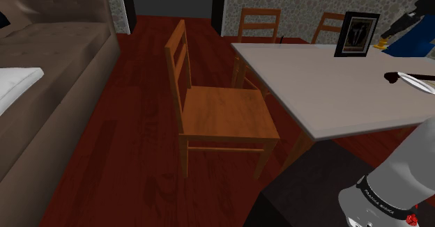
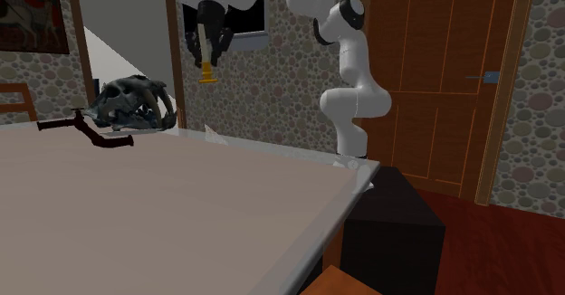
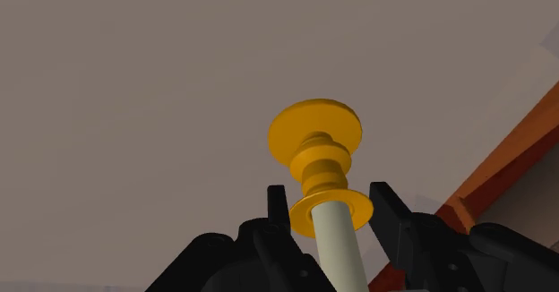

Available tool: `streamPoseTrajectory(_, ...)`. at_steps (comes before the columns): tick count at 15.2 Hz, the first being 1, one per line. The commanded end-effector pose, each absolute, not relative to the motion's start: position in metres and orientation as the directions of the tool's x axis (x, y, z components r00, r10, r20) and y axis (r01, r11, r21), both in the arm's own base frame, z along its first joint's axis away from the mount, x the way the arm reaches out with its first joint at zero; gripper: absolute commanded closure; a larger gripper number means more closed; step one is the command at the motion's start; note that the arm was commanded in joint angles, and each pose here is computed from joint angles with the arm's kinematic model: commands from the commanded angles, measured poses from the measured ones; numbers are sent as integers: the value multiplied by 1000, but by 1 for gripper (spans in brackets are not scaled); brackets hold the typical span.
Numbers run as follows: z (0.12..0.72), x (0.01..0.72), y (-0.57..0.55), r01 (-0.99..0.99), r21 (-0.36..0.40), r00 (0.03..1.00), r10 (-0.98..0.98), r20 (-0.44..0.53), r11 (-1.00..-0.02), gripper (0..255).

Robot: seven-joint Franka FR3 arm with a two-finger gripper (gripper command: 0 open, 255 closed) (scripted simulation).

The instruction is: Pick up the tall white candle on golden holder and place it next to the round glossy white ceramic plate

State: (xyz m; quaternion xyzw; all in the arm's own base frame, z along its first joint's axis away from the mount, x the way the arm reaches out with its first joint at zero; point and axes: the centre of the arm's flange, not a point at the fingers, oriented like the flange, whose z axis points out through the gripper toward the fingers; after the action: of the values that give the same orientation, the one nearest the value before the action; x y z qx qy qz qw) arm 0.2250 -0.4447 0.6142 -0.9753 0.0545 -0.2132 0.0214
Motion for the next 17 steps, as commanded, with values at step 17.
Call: streamPoseTrajectory(17,614,141,-670,-96,-62,904,-113,413,-993,255)
